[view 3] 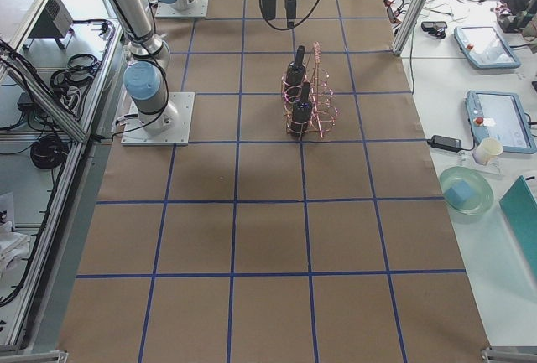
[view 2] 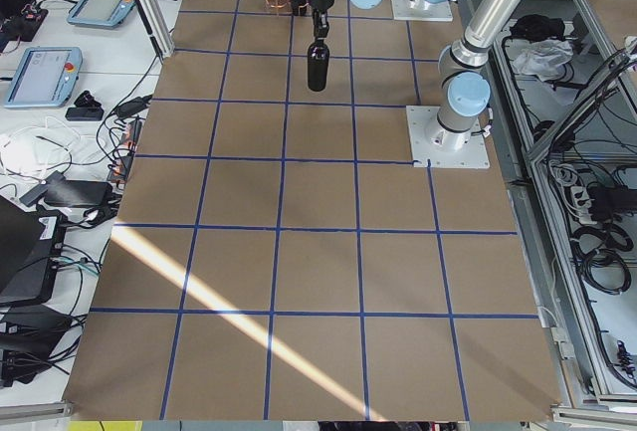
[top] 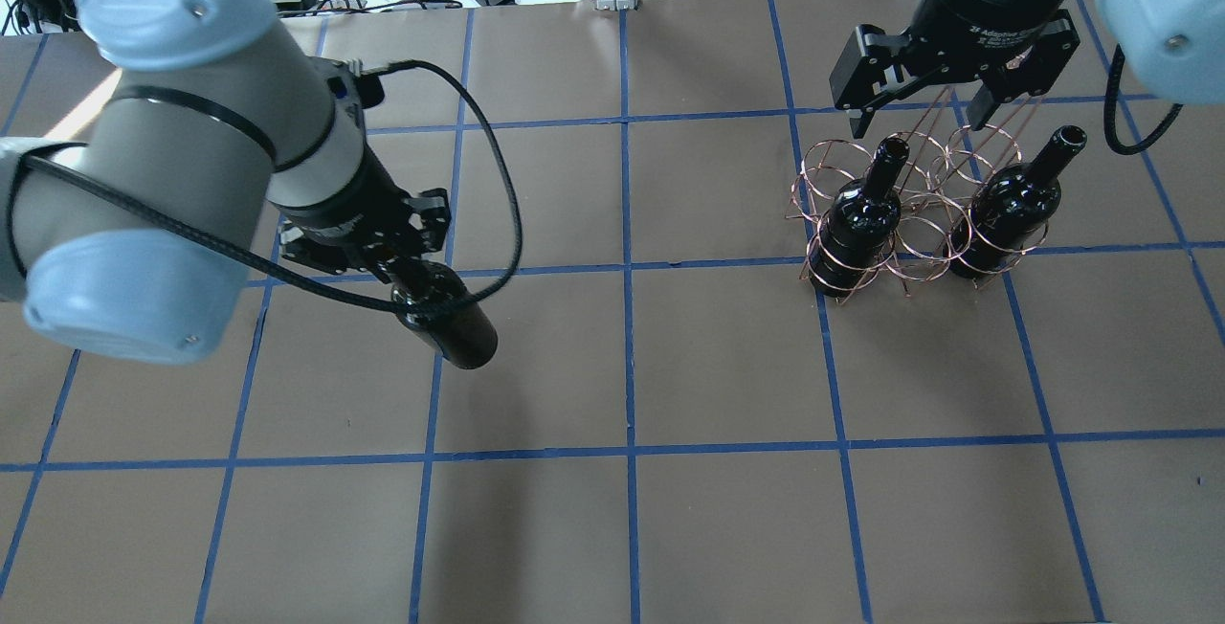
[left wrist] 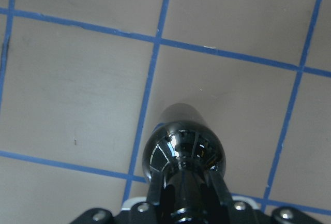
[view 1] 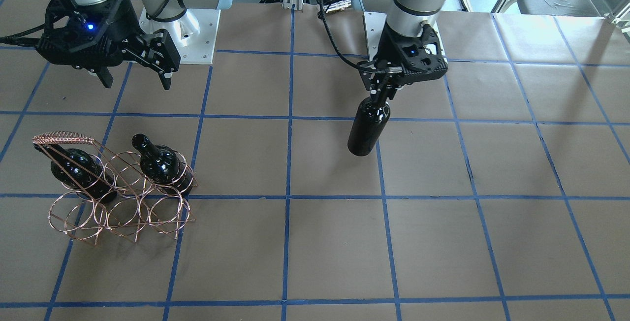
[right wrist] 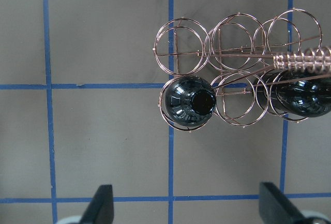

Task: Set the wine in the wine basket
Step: 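Lift the bottle with the left gripper and carry it toward the table center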

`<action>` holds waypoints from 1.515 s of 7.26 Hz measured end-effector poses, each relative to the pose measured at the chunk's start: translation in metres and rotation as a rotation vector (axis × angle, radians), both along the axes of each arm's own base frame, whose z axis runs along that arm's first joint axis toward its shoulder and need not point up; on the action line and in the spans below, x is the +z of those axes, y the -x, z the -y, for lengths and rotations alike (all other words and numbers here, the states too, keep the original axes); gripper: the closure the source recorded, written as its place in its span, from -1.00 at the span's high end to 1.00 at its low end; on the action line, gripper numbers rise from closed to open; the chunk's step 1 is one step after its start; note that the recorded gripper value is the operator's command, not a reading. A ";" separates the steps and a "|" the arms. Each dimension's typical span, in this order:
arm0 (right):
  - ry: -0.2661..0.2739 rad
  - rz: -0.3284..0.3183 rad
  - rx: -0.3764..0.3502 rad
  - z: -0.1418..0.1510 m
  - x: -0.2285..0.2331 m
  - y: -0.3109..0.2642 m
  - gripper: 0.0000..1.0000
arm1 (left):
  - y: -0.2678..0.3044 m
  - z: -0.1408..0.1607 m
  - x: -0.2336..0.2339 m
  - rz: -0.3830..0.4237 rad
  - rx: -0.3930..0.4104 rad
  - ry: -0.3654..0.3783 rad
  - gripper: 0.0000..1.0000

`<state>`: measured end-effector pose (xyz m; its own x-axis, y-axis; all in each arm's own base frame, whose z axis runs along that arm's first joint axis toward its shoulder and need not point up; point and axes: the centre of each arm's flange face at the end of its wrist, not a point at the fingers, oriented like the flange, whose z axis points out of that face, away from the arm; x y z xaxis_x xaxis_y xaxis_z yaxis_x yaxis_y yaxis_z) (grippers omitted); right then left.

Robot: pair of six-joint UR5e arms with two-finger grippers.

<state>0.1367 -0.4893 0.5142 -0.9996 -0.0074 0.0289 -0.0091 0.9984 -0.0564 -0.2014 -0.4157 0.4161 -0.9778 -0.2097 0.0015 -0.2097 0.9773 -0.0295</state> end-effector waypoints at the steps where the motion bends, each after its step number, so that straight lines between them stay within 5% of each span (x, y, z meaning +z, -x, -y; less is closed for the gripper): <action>1: 0.000 0.000 0.000 0.000 0.000 0.000 0.98 | 0.016 -0.015 -0.009 0.010 0.004 -0.019 -1.00; 11: -0.006 0.000 0.002 -0.004 -0.003 0.000 0.98 | -0.011 -0.010 -0.027 0.005 0.048 -0.066 -1.00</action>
